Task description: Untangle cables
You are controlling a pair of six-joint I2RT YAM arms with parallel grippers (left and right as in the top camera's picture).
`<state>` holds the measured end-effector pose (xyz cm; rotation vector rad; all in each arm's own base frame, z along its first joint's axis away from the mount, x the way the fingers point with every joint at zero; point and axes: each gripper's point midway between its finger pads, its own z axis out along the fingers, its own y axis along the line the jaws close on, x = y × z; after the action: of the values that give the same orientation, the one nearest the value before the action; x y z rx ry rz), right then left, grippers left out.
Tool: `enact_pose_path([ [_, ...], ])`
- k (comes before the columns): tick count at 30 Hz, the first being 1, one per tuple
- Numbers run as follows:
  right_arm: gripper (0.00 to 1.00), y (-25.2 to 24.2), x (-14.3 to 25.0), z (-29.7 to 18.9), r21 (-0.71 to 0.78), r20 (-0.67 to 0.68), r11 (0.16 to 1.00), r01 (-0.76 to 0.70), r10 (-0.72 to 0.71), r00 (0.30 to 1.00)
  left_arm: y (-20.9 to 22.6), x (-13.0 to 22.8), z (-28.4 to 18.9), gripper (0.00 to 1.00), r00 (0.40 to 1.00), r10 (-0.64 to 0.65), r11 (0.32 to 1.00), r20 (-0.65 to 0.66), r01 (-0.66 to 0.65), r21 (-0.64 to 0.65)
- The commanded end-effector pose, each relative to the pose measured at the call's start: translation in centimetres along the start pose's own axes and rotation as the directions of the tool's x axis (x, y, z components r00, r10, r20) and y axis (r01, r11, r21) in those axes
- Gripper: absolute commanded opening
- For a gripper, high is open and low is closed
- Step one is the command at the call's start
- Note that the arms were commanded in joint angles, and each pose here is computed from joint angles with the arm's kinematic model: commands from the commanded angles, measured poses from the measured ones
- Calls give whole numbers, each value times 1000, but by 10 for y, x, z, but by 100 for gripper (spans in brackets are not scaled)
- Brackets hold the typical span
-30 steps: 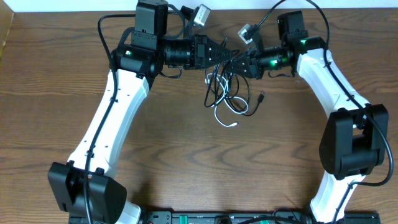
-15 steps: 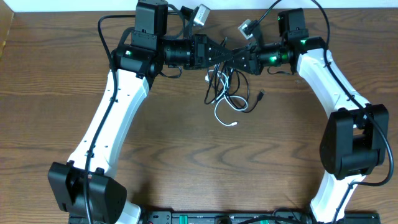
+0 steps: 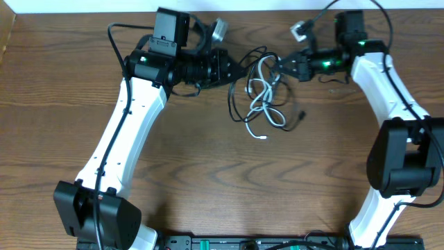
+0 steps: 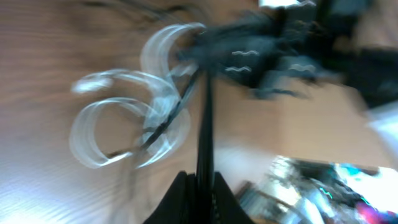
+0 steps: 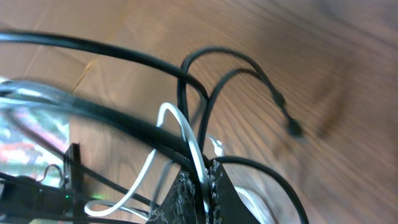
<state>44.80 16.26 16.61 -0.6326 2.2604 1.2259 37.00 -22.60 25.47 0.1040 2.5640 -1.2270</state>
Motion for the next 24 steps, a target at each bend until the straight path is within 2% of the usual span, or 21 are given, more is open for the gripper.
enact_pose_path([
  [1,1,-30,4,-25,132,13,985,-108,108,994,67,-13,-18,7,994,13,926,112,30,-377],
  [6,1,-57,5,-62,269,75,934,-235,223,972,124,-8,-52,8,988,16,729,153,93,-678],
  [8,1,-62,1,-80,316,121,906,-282,256,959,137,-5,-64,7,987,22,658,158,104,-746],
  [10,2,-61,-4,-95,347,161,886,-307,266,950,142,-1,-67,7,989,18,634,147,103,-767],
  [13,1,-49,-12,-108,359,189,884,-300,246,951,144,4,-63,8,993,16,640,117,80,-764],
  [17,1,-36,-14,-102,360,172,890,-279,230,958,142,7,-56,8,996,11,670,93,61,-740],
  [23,1,-21,-13,-74,344,113,909,-234,207,972,112,6,-29,7,994,109,811,-13,-97,-577],
  [24,4,-19,-13,-69,346,105,911,-224,200,974,105,6,-24,7,991,134,834,-26,-127,-537],
])
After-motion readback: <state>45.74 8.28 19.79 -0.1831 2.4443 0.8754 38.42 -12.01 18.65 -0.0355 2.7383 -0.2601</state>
